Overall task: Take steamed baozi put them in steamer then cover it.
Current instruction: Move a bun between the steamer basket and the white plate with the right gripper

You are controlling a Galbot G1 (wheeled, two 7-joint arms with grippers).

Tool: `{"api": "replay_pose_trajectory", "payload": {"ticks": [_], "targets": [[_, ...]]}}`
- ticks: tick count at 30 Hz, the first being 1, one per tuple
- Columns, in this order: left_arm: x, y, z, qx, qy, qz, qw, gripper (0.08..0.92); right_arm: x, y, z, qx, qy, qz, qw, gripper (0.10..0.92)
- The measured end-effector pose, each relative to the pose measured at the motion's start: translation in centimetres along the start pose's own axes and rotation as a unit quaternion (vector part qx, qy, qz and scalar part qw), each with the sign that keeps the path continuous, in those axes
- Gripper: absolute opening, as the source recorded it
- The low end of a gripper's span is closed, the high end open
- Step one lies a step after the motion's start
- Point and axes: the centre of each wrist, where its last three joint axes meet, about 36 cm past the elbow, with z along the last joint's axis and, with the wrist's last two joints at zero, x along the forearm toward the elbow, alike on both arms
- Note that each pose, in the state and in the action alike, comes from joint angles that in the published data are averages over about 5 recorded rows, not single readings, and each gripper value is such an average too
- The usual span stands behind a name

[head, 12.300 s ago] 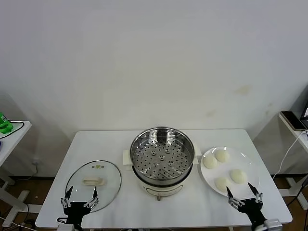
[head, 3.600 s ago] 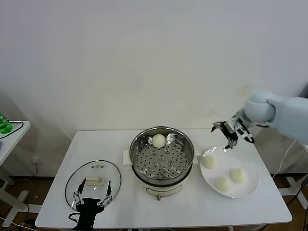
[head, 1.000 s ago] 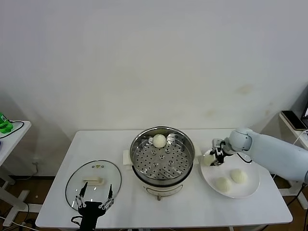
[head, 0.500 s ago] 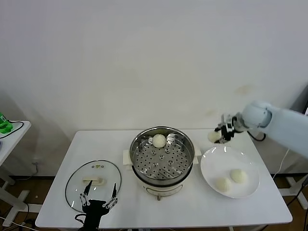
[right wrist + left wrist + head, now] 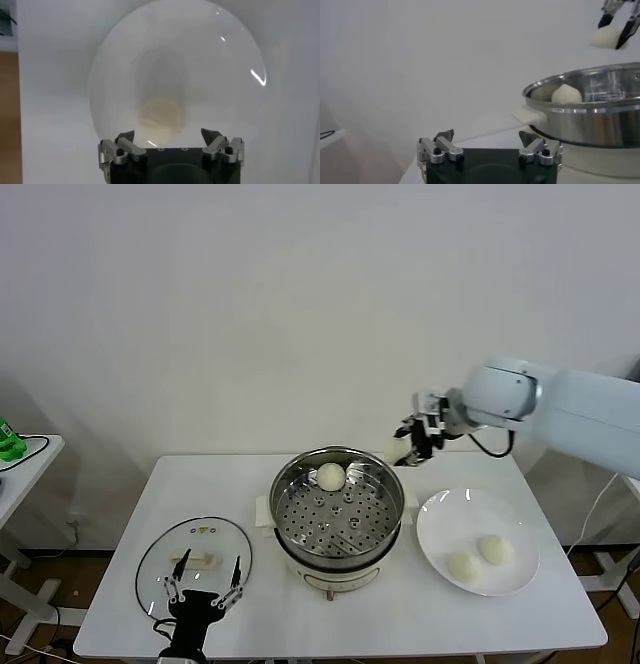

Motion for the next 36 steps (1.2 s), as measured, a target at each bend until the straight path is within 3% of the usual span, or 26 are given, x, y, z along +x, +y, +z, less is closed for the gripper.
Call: {"api": "replay_pose_trajectory", "payload": {"ticks": [18, 36], "targets": [[-0.9, 1.2, -0.9, 0.003, -0.023, -0.016, 1.000, 0.823, -8.7, 0.6, -8.2, -0.030, -0.001, -0.061, 0.998, 0.543], [-1.1, 1.1, -0.9, 0.008, -0.028, -0.015, 0.999, 0.823, -14.1, 0.8, -11.5, -0.017, 0.025, -0.076, 0.997, 0.549]]}}
